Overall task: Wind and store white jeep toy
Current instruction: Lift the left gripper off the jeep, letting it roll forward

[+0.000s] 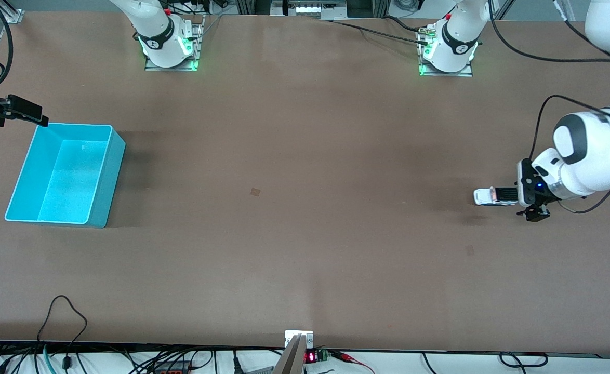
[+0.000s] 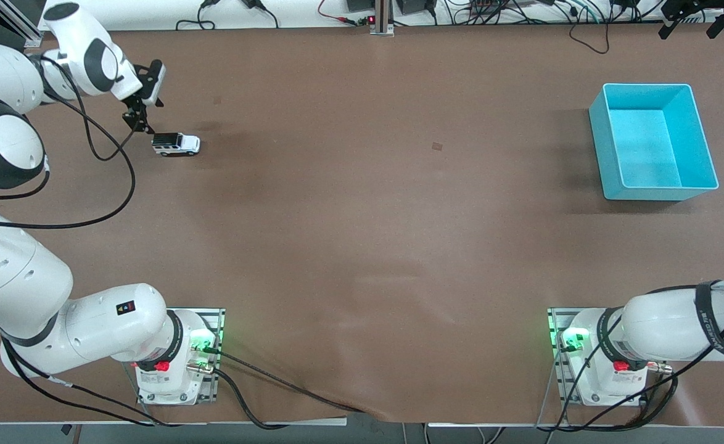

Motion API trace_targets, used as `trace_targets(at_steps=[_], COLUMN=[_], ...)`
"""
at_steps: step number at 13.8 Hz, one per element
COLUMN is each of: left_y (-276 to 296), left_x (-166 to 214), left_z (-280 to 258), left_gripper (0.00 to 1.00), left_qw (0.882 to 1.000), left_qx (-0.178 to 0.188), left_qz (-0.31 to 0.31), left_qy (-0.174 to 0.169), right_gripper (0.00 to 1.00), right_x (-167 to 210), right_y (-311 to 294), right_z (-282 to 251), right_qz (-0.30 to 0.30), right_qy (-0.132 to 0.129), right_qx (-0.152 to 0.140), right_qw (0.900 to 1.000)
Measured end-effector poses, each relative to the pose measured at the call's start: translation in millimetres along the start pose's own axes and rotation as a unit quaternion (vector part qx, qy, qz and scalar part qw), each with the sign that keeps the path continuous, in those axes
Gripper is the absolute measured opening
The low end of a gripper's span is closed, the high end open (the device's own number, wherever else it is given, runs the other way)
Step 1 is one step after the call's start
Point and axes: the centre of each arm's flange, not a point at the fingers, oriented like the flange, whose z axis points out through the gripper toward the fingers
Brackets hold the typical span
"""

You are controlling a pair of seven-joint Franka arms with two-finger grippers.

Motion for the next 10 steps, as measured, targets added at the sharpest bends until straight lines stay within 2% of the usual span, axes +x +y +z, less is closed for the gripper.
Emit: trace_targets(at_steps=[3,10], left_y=[-1,-6], left_x=[12,43], left_z=[-22,-25], left_gripper=[1.00,1.00], left_qw=[1.000,0.999], left_qx=[0.004,0.002], left_qz=[0.009,0.035], left_qy=[-0.002,0.003], right_gripper=[1.00,1.00], right_x=[0,0], right_y=[0,0], right_z=[0,0], right_qz=[0.000,0.000], right_qy=[0.000,0.000], right_qx=[0.000,0.000], right_qw=[1.000,1.000])
